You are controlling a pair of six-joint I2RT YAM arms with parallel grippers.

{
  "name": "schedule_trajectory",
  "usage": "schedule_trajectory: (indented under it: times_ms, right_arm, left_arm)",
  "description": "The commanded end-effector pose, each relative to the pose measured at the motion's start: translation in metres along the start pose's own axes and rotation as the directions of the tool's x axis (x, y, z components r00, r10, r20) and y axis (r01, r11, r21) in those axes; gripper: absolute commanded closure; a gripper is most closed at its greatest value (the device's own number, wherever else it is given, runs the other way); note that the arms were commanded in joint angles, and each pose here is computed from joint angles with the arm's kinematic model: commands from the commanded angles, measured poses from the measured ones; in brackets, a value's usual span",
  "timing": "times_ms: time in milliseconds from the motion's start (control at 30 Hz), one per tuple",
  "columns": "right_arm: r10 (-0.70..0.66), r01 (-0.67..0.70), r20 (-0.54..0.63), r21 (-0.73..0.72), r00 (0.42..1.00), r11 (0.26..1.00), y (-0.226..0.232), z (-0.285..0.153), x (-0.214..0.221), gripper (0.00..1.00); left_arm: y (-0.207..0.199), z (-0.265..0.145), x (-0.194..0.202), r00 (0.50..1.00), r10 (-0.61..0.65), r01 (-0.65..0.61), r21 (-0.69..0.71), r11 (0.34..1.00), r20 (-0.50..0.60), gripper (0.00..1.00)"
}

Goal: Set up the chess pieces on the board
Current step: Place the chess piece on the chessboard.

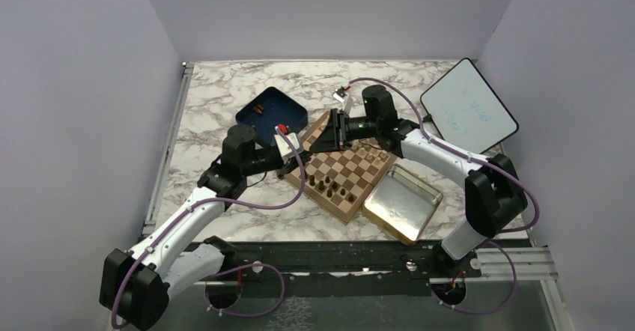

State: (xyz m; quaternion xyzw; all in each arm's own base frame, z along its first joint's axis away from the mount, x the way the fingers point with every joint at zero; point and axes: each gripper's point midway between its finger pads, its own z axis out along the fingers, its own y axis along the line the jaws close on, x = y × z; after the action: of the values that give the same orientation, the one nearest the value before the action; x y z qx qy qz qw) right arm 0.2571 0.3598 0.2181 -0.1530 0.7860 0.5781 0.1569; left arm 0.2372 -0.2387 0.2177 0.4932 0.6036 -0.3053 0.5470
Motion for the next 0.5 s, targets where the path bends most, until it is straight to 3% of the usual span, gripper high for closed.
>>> schedule_trajectory:
  times_ms: [0, 267, 467]
  right_arm:
    - [-0.033, 0.032, -0.032, -0.031, 0.999, 0.999, 0.008, 0.007, 0.000, 0.64]
    - [-0.031, 0.028, -0.053, -0.055, 0.998, 0.998, 0.010, 0.011, 0.005, 0.65]
    - [-0.022, 0.019, -0.061, -0.052, 0.998, 0.998, 0.006, 0.011, 0.010, 0.72]
  left_arm:
    - [-0.001, 0.000, -0.009, 0.998, 0.045, -0.045, 0.004, 0.999, 0.037, 0.83]
    - [-0.001, 0.000, -0.008, 0.999, 0.043, -0.043, 0.004, 0.999, 0.032, 0.83]
    - [0.002, -0.001, -0.004, 0.999, 0.037, -0.037, -0.015, 0.999, 0.018, 0.83]
